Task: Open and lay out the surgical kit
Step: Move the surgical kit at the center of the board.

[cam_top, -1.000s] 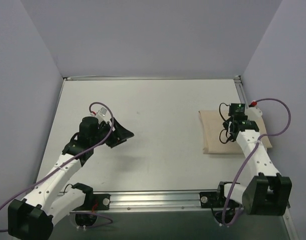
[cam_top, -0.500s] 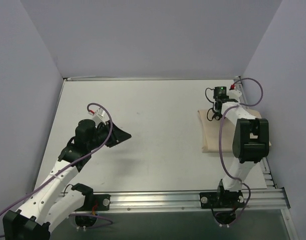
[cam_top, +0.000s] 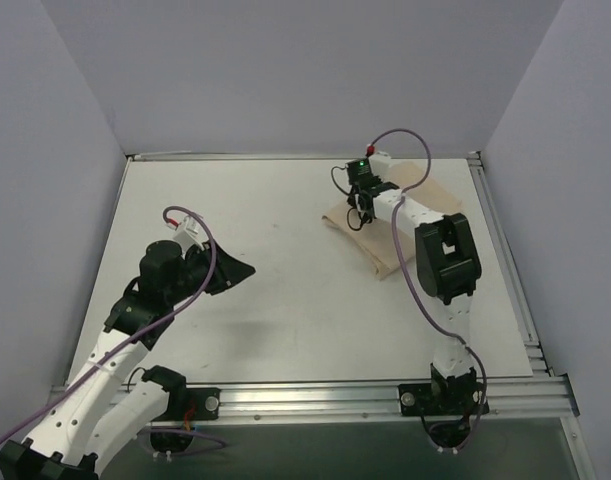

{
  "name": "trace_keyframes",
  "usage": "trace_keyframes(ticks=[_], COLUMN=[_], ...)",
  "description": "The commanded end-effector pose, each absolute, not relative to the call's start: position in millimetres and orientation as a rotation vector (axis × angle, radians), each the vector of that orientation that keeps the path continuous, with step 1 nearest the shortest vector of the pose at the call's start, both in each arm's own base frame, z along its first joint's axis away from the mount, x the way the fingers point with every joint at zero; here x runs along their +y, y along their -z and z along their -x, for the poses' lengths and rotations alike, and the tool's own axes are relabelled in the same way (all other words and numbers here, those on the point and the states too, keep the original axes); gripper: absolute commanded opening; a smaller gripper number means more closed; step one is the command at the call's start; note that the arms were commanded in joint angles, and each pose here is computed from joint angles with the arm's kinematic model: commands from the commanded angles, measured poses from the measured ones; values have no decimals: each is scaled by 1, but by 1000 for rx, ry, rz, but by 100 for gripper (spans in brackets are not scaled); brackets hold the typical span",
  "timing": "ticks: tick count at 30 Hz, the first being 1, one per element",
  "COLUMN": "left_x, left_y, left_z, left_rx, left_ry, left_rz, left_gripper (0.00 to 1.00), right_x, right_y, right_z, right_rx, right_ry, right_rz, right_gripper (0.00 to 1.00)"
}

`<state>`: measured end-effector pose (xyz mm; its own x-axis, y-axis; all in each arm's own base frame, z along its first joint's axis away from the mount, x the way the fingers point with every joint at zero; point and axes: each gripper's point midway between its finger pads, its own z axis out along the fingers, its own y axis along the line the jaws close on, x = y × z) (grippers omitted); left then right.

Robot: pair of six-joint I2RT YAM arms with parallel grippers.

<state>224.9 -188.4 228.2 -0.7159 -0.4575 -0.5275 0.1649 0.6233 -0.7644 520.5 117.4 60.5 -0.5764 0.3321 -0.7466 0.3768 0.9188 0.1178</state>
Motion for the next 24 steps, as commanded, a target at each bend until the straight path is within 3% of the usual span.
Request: trace_keyframes(ticks=[1,4,8,10,11,14,19,21,24], left_x=[-181,-183,-190,-197,-202,-217,-225,-235,-250], left_y=[-246,-243,-236,-242,-235,-239,-243,-242,-235], left_z=[-227,-229,-240,-246,-252,-266,-291,-303,-316], left_rx=[2071,2083,2106,2101,2130,2151,2163,2173,2208], left_ry=[1042,1041,1047,1058,1048,1046,988,996,1017], left_rz=[214,219,223,211,210,177,167,154,145], left_gripper=[37,37,37,37,37,39,53,53,53], right_x=[216,223,165,142,132,95,46,29,29], right_y=[1,-22,-75,-92,-100,-121,-114,-101,-79], right_z=[-463,-455,-430,-422,-418,-418,-432,-437,-449], right_rx=[2545,2514,2403,2368,2349,2281,2339,2362,2387], right_ry=[-110,-105,31,43,32,-130,-170,-163,-376], right_rz=[-91,-5,-79,-127,-154,-254,-319,-374,-365], right_gripper=[0,0,0,15,35,61,68,69,69])
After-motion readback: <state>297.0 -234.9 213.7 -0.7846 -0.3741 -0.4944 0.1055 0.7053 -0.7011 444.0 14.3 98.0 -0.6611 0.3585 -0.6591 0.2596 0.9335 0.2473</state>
